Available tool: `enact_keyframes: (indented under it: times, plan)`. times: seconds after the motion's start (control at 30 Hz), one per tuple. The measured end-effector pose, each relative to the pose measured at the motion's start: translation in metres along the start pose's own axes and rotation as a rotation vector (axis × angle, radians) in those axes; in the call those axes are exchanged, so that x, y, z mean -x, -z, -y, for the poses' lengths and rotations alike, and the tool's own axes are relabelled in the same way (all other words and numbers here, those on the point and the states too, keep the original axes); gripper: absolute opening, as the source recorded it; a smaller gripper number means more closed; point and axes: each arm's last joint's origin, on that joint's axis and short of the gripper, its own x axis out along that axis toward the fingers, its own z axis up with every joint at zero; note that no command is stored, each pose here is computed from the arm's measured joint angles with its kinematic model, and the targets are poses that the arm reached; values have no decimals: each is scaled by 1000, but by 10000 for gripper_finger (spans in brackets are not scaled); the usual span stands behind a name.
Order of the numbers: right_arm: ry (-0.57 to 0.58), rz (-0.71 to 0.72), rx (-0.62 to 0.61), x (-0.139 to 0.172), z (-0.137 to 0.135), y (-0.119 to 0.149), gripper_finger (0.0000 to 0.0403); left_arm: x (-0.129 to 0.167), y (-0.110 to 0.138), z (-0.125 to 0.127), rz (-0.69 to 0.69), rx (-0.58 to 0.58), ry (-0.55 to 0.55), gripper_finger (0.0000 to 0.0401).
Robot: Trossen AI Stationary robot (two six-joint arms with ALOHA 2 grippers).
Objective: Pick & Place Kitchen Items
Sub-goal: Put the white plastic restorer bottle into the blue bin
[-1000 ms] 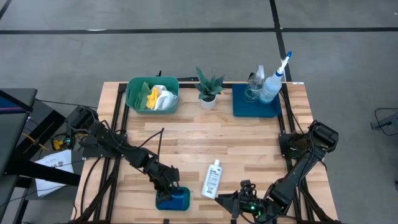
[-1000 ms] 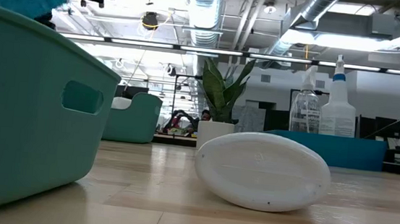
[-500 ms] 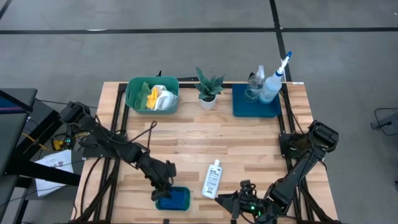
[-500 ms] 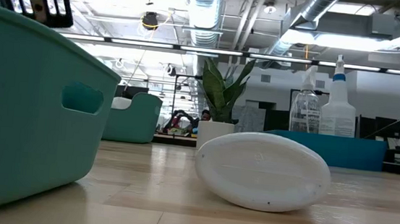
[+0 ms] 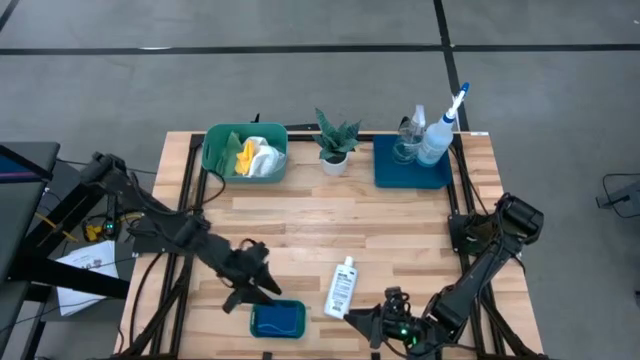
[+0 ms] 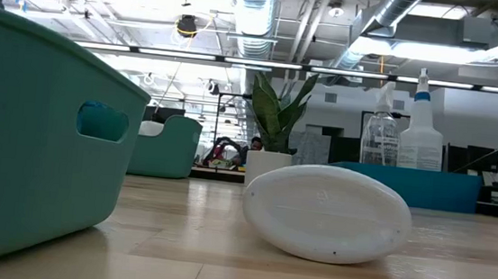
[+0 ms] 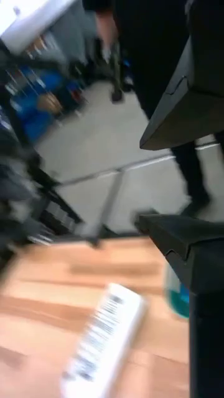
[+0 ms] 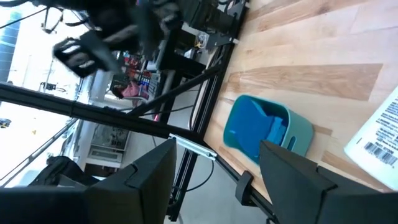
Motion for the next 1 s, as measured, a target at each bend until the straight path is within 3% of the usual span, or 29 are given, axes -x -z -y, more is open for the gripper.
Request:
enact_keyframes:
  times: [0.17,0.3,0.6,0.73,1.0]
  plan:
    - [7,18,-7,-6,-1,-6,219,22,-7,23,170,-92,53,177]
    - [18,27,-22,-13,-6,-16,219,38,-5,36,232,-113,66,180]
    - [212,-86,-60,-29,-2,-55,208,57,7,53,256,-120,81,181]
    - [234,-106,-65,-37,-4,-65,198,60,15,61,231,-128,118,181]
    - [254,-68,-72,-52,-1,-77,190,84,30,85,227,-256,245,156]
